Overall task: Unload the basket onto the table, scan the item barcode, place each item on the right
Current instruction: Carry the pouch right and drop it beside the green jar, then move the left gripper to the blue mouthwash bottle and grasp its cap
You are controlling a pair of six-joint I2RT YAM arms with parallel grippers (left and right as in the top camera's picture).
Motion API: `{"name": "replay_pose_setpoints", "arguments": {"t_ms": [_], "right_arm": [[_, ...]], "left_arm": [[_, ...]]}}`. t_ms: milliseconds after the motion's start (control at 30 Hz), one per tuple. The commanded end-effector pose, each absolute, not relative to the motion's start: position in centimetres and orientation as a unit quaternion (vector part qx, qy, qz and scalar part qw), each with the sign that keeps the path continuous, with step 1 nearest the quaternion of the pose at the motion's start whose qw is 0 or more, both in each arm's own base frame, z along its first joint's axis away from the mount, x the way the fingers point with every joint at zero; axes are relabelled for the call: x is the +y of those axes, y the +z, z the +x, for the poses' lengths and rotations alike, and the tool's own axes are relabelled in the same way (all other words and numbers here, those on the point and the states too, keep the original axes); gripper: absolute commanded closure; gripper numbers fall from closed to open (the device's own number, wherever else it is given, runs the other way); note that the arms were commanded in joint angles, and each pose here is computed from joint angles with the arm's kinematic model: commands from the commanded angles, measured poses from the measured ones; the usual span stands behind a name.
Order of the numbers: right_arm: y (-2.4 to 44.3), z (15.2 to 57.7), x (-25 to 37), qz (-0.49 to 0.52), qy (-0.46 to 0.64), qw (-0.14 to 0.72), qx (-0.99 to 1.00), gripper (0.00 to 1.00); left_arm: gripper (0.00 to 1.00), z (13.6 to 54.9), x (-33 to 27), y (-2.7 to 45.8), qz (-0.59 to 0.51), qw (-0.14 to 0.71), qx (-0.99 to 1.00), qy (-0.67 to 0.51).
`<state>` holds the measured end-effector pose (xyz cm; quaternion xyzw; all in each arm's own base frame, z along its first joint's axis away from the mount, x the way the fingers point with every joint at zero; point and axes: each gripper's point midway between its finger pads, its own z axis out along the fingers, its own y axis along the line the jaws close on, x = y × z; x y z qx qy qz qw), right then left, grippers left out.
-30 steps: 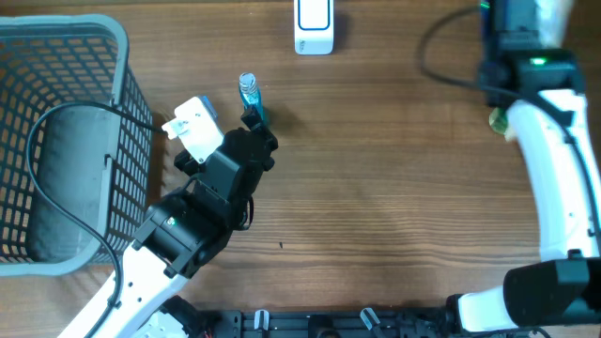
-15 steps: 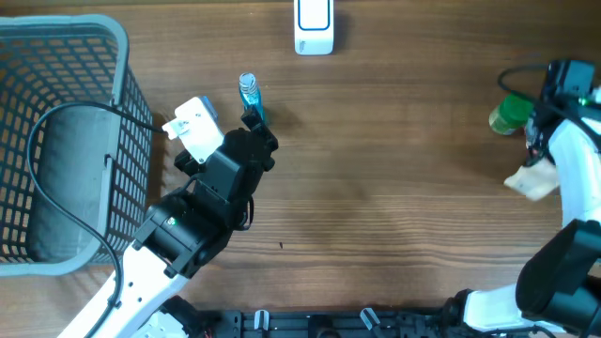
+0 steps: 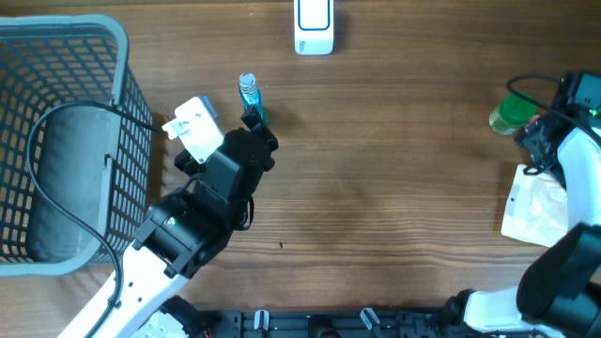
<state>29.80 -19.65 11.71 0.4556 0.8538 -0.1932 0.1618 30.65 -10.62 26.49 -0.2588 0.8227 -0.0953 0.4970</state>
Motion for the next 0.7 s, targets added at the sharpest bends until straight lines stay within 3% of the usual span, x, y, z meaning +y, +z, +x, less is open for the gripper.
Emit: {"name": "replay_pose_setpoints", "arguments": {"t_ms": [0, 133, 300, 433, 667], "right_arm": [[20.3, 34.1, -15.9, 0.382, -0.113, 0.281, 0.873, 0.00], [25.1, 36.8, -8.6, 0.264, 0.015, 0.332, 0.905, 0.00], [27.9, 38.1, -2.7, 0.183, 0.076, 0.351, 0.915, 0.00], [28.2, 38.5, 0.1, 0.180, 0.094, 0.354, 0.913, 0.00], [28.0, 38.3, 0.1, 0.192, 0.085, 0.351, 0.912, 0.00]], "left_arm": [[0.00, 30.8, -10.3, 26.9, -0.262, 0.507, 0.817, -0.088], [0.00, 30.8, -10.4, 26.9, -0.260, 0.504, 0.818, -0.093], [0.00, 30.7, -10.8, 27.0, -0.258, 0.501, 0.820, -0.104], [0.00, 28.7, -7.9, 26.2, -0.378, 0.477, 0.787, -0.101], [0.00, 26.9, -6.6, 25.5, -0.377, 0.455, 0.804, -0.073]]}}
